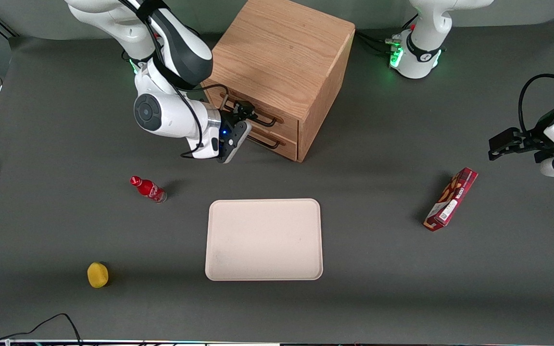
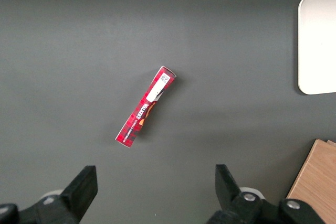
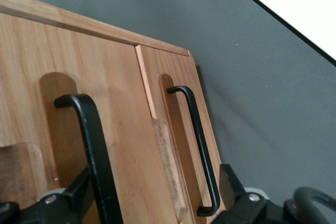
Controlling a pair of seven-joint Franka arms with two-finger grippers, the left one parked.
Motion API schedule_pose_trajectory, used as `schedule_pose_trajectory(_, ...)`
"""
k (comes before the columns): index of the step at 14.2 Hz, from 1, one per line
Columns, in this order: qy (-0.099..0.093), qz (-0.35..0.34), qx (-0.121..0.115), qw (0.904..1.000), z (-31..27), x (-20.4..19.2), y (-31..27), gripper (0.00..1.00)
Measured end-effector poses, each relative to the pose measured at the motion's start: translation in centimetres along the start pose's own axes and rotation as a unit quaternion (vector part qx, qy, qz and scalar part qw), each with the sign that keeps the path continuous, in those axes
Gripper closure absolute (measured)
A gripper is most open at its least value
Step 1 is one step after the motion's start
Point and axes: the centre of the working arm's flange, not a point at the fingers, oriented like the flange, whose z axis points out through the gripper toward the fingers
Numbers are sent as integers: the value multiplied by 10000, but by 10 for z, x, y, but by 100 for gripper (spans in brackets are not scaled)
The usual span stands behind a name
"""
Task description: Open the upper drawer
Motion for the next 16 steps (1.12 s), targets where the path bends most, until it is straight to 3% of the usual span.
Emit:
schedule_pose_trajectory(3,23,38,-10,10000,-3,0,5,0)
schedule_pose_trajectory(10,324,266,-255,9988,-38,6,59,0)
schedule_pose_trajectory(12,328,254,-359,9985,-47,10,69,0)
schedule_pose_trajectory(16,272,320,-342,9985,-59,17,92,0)
